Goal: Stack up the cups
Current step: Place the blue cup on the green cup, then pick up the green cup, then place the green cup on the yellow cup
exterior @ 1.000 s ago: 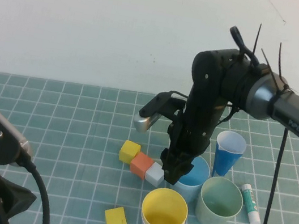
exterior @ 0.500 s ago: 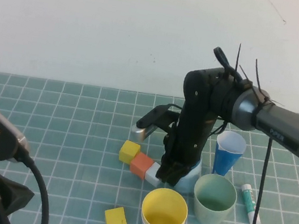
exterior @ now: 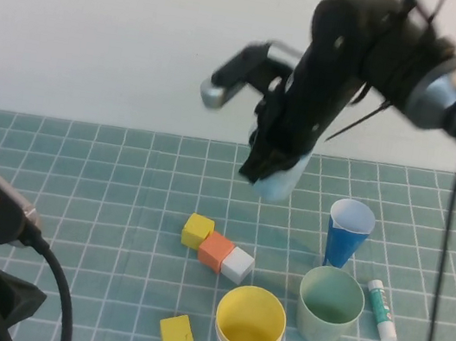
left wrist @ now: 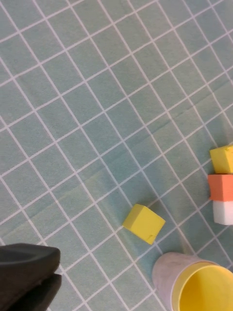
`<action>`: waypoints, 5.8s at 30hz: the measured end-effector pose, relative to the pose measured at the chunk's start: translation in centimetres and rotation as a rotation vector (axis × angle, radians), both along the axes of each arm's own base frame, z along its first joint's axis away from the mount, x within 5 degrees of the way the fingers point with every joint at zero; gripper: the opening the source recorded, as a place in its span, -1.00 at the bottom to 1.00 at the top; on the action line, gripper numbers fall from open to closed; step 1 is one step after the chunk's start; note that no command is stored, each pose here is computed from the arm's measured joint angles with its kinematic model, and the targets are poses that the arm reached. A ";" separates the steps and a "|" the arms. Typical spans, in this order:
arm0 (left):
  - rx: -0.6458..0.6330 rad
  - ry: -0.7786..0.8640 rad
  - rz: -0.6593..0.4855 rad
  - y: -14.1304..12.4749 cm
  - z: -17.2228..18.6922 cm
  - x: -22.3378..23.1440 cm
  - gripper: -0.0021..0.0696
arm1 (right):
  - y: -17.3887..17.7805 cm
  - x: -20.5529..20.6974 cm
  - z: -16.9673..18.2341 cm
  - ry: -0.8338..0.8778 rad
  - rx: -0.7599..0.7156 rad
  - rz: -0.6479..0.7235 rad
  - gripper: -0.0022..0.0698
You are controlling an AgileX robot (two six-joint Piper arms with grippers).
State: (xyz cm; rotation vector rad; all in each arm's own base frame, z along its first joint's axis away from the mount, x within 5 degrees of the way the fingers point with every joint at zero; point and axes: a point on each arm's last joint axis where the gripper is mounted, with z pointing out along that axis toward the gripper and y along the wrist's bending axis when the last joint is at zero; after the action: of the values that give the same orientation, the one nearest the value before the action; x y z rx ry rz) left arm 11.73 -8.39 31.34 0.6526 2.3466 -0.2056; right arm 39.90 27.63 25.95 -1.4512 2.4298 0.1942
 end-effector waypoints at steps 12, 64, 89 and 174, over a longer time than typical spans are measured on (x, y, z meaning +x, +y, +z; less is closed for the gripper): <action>0.038 -0.011 0.012 0.3 0.0 0.1 -0.95 | 1.1 -10.7 2.6 0.058 -0.060 0.163 -0.86; 0.022 0.005 0.076 0.6 -0.1 0.2 -0.95 | -5.7 -7.7 -5.1 0.034 -0.098 -0.146 -0.86; 0.040 0.036 0.094 0.8 -0.3 0.0 -0.95 | -6.8 -9.0 -2.6 0.089 -0.104 -0.215 -0.04; -0.002 -0.009 0.139 0.8 0.1 0.4 -0.95 | -4.3 -9.7 -2.8 0.119 0.011 -0.040 -0.23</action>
State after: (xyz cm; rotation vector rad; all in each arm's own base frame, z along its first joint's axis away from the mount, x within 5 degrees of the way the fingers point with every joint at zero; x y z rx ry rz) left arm 12.09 -7.59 31.42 0.4855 2.3716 -0.1416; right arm 30.17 23.34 23.17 -1.4228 2.5454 0.2914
